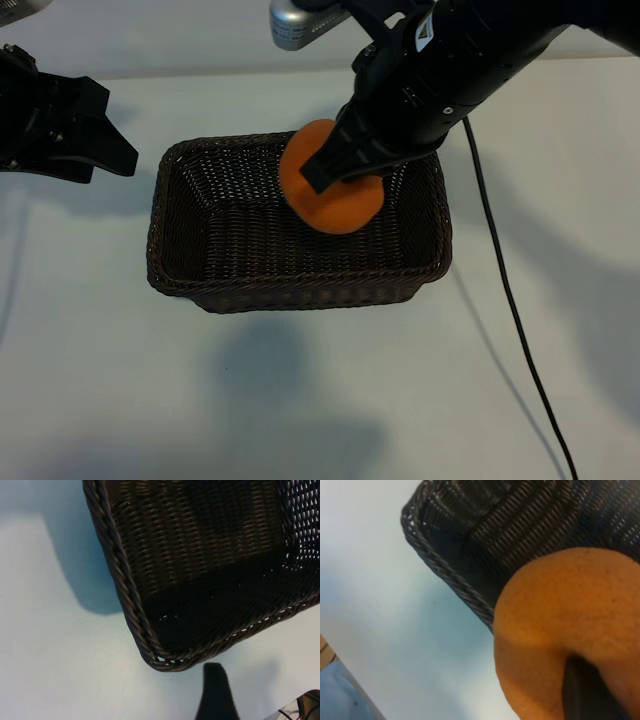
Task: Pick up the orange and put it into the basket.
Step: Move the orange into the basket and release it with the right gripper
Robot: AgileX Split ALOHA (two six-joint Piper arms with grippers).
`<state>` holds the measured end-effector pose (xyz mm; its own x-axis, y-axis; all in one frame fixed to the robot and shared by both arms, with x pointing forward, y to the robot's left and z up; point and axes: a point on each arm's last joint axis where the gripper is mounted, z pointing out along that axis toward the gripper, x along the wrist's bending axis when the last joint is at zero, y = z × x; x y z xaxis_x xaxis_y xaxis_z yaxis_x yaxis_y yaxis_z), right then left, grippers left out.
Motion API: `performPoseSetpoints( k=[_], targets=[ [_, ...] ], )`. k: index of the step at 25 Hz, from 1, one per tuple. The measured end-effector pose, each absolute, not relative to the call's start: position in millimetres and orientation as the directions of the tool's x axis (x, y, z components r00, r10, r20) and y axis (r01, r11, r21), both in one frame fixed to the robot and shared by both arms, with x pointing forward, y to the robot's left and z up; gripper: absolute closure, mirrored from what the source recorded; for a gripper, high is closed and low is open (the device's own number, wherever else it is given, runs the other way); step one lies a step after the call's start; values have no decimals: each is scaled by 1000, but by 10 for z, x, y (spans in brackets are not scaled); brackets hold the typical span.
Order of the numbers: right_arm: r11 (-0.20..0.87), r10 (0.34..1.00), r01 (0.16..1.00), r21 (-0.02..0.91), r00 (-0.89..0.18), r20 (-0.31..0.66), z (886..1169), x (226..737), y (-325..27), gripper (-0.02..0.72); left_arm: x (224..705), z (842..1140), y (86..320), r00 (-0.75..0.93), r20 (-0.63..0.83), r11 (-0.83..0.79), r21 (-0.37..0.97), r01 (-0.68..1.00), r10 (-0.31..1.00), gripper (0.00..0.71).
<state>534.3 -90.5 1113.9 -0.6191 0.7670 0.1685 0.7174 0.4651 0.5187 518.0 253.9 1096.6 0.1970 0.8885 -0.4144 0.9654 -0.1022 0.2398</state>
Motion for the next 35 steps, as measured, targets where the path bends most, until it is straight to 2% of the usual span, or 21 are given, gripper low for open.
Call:
performPoseSetpoints(
  k=[7,16,29,35],
  targets=[
    [444,777,697,563,-612,144,11055,5470,-848,619,5180,10966,2539,197,-414,-102,240,965,889,185],
    [421,802,700,576,-584,125,10467,5868,-637,619,5180,10966,2539,197,-414,-102,240,965,889,185],
    [477,816,780,405,-564,126,9536,6071,-517,619,5181,10966,2539,195,-415,-100,240,966,888,185],
    [481,818,787,385,-562,127,9432,6086,-508,619,5181,10966,2539,195,-415,-100,240,966,888,185]
  ],
)
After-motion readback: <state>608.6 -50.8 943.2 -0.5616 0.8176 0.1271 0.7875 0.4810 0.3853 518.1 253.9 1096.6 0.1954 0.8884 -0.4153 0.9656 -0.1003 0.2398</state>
